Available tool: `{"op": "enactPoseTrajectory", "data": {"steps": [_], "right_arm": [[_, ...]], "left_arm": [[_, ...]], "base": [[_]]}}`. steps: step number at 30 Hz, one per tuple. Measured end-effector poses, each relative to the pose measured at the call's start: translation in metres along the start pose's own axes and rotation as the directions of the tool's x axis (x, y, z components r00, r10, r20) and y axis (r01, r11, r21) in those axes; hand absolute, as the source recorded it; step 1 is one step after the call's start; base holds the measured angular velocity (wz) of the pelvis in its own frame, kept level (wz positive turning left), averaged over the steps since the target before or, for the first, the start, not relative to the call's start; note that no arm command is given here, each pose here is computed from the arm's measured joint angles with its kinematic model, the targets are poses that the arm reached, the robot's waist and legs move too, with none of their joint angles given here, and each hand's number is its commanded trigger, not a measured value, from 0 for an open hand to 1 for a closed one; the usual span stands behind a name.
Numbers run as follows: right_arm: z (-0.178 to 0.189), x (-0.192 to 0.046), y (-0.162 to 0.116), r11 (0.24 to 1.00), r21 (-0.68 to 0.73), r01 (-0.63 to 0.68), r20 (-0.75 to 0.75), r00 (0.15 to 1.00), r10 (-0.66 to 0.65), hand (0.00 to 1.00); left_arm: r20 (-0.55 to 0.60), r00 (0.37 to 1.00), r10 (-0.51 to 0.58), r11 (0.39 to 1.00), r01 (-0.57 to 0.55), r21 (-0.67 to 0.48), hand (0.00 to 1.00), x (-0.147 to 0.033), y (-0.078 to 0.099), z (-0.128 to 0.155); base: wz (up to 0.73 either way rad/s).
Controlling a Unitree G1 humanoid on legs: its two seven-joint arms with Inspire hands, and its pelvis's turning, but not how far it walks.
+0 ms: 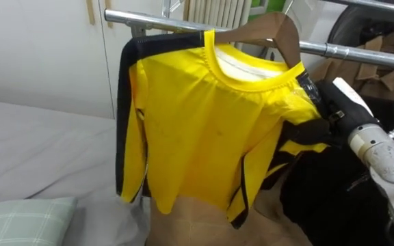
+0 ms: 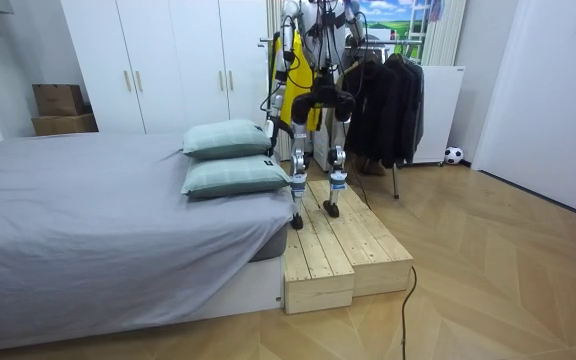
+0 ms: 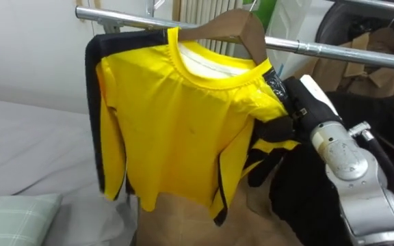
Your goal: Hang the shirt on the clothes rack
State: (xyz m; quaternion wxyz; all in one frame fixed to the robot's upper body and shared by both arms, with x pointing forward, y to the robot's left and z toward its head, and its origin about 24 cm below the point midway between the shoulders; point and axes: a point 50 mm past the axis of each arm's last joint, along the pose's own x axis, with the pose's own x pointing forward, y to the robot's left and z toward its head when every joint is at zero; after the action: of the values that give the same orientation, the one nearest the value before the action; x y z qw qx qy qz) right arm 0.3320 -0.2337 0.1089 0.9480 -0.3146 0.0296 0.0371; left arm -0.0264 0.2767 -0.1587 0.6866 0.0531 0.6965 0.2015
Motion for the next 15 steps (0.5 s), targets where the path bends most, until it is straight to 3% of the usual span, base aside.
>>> {"op": "enactPoseTrajectory", "data": {"steps": [15], "right_arm": [[-0.032, 0.007, -0.01, 0.997, 0.051, -0.053, -0.157, 0.986, 0.061, 1.0]], "left_arm": [[0.011, 0.999, -0.036, 0.999, 0.036, -0.004, 0.0, 0.0, -0.002, 0.001]], "base": [[0.07]]}}
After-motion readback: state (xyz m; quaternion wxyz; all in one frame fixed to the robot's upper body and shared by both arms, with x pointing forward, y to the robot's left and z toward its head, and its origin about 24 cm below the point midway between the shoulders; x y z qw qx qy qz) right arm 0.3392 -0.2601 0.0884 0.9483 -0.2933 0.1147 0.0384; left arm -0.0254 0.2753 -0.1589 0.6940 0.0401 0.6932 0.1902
